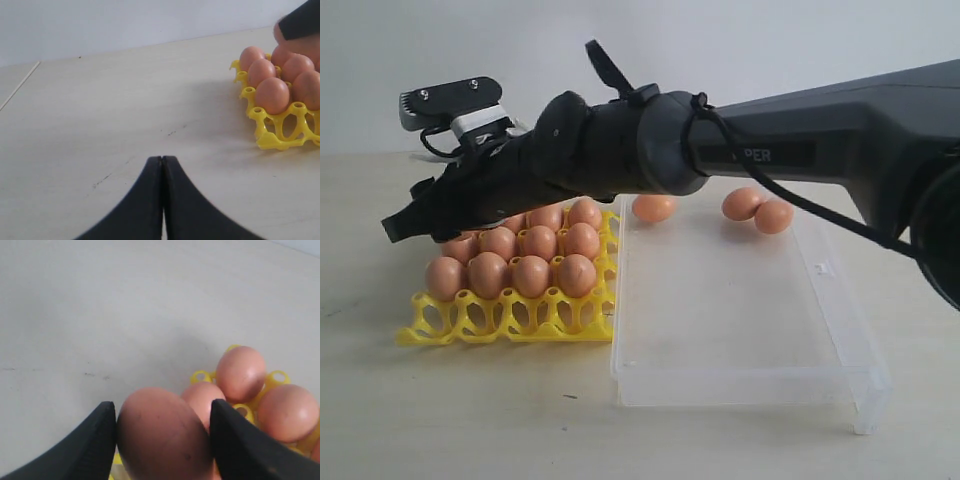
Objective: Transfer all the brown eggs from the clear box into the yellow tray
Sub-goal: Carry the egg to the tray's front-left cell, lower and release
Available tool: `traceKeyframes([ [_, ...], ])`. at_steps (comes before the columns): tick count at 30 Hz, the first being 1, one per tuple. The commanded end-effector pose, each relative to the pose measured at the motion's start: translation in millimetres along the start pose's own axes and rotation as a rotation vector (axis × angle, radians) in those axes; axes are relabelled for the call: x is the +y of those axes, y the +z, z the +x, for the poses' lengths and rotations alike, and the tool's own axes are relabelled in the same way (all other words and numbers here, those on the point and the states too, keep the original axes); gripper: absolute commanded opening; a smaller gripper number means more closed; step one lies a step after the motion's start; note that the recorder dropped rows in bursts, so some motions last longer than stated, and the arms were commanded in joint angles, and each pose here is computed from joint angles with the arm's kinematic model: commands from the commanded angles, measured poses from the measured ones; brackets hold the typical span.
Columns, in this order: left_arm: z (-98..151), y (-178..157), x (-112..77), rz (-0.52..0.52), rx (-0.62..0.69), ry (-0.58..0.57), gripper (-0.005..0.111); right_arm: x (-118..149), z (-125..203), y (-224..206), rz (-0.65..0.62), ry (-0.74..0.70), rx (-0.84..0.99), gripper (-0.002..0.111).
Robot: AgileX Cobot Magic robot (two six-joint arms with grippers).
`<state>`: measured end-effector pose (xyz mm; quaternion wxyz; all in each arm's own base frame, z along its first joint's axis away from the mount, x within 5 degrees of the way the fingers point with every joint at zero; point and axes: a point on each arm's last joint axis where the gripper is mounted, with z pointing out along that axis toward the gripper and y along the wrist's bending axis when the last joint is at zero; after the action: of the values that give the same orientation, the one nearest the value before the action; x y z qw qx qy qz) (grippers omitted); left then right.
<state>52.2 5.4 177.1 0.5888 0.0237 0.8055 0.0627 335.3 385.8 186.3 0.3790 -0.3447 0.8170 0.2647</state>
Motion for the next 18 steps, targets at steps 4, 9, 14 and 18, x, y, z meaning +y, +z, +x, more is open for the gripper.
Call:
traceKeyframes([
  [4,-2,0,-0.2,0.006,-0.013,-0.006,0.0,2,0,6,0.07,0.063,-0.039,0.0],
  [9,-2,0,-0.2,0.006,-0.013,-0.006,0.0,8,6,16,0.069,0.053,-0.073,0.0],
  [14,-2,0,-0.2,0.006,-0.013,-0.006,0.0,15,21,32,0.073,0.037,-0.083,0.0],
  [18,-2,0,-0.2,0.006,-0.013,-0.006,0.0,18,28,41,0.075,0.059,-0.116,0.0],
])
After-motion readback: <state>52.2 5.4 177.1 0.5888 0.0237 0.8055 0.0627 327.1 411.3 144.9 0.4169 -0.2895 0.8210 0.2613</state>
